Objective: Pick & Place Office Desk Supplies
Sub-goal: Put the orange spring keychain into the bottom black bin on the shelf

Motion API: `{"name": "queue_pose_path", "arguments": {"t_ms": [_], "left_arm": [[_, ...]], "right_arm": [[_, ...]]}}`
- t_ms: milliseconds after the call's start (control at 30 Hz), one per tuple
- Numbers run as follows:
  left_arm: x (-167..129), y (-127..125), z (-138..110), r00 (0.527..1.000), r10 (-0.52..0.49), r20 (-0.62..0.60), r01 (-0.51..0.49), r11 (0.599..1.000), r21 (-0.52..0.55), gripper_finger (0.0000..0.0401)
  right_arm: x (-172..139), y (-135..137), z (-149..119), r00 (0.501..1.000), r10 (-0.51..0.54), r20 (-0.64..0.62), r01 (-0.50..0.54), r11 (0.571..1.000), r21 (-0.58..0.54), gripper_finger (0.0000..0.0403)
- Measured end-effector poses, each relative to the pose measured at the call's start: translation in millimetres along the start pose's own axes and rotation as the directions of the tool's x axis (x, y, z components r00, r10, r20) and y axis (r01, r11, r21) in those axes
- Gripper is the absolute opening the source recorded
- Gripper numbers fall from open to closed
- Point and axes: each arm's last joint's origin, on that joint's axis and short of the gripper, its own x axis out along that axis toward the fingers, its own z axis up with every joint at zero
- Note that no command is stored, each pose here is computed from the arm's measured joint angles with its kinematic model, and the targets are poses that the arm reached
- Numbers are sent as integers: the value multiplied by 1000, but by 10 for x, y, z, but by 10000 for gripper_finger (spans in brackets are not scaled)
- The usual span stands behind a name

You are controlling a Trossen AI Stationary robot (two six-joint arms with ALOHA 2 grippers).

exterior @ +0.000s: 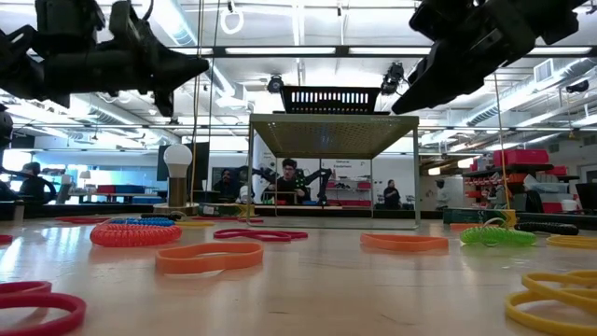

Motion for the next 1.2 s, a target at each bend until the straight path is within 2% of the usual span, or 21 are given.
{"name": "queue_pose_path", "arguments": {"t_ms": [100,167,267,367,433,567,633,767,933,1033,1200], "left_arm": [[98,-64,78,999,-47,-17,46,998,-51,9],[194,-171,86,995,-82,-62,80,996,-28,8],[338,-363,123,991,-76,-114,80,996,28,7],[514,-518,92,961,-44,-273,53,998,28,8],[620,-600,7,912,-6,-410,27,999,47,8],[798,-781,-131,809,51,-585,-6,997,78,8],[829,-852,-237,738,62,-672,-20,997,70,9],[865,-998,-365,607,83,-790,-69,996,52,27],[790,-1100,-507,424,196,-884,-155,978,142,69],[748,-1148,-579,360,210,-909,-197,969,146,93],[691,-1301,-737,307,153,-939,-187,977,97,121]], "right_arm": [[0,-8,-7,1000,-26,-7,26,1000,-6,7],[-7,4,-55,998,-22,-56,22,1000,3,7],[-91,70,-117,993,-10,-118,13,1000,27,7],[-179,139,-149,992,-55,-112,59,998,25,7],[-214,167,-188,996,-66,-65,67,998,11,7],[-277,140,-281,998,-55,26,54,998,19,7],[-323,112,-334,997,-59,56,57,998,35,7],[-401,83,-415,991,-54,123,47,997,63,7],[-455,62,-470,981,-53,188,40,996,76,7],[-461,60,-475,979,-53,198,38,996,77,7],[-463,61,-465,977,-52,208,39,997,63,7]]}}
